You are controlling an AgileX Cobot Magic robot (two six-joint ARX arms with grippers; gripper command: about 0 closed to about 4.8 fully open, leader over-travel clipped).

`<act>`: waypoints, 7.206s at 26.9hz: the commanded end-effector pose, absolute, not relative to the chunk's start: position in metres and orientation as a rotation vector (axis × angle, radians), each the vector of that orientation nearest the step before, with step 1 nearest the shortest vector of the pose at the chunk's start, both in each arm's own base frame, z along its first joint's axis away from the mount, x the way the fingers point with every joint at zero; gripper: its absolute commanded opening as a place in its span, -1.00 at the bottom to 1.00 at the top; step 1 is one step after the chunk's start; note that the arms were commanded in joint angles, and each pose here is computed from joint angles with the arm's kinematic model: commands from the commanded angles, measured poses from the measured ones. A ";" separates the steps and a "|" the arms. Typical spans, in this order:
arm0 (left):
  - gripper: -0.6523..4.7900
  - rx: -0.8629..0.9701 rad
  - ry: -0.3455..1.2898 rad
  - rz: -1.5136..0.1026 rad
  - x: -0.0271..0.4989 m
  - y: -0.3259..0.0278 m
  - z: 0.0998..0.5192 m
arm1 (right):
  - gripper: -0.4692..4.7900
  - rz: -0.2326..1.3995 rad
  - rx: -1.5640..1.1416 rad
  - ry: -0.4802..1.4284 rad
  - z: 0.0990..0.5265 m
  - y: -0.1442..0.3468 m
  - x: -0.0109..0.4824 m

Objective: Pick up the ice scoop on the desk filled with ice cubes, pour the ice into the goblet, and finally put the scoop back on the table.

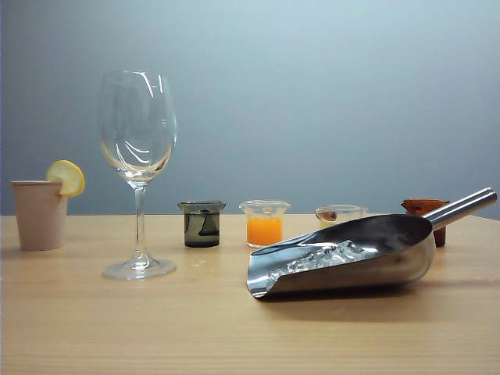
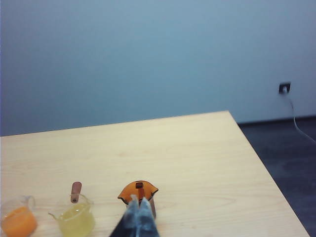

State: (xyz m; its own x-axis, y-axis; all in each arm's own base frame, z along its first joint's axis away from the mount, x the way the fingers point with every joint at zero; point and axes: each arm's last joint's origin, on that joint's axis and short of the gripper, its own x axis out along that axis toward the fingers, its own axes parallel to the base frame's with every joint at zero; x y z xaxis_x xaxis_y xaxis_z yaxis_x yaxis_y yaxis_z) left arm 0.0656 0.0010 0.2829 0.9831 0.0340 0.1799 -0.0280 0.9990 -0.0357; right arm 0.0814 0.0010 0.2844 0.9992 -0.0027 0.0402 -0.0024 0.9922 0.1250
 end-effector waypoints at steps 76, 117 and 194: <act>-0.21 -0.040 0.116 -0.762 0.127 -0.030 0.340 | 0.61 0.153 1.076 0.429 0.133 0.025 0.192; -0.21 -0.042 0.122 -0.761 0.129 -0.030 0.339 | -0.85 0.213 1.106 0.434 0.122 0.031 0.232; 1.00 -0.011 0.203 -0.725 0.158 -0.046 0.326 | -0.85 0.452 1.195 0.458 0.351 0.123 0.360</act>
State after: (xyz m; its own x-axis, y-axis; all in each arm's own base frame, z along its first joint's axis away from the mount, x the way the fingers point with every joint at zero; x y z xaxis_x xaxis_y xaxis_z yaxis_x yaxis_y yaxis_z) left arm 0.1564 -0.0429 0.3270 0.7418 -0.6491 -0.1682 0.6471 0.7588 -0.0745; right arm 0.3613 0.1222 0.3395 0.8190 0.5543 -0.1481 -0.0427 0.3164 0.9477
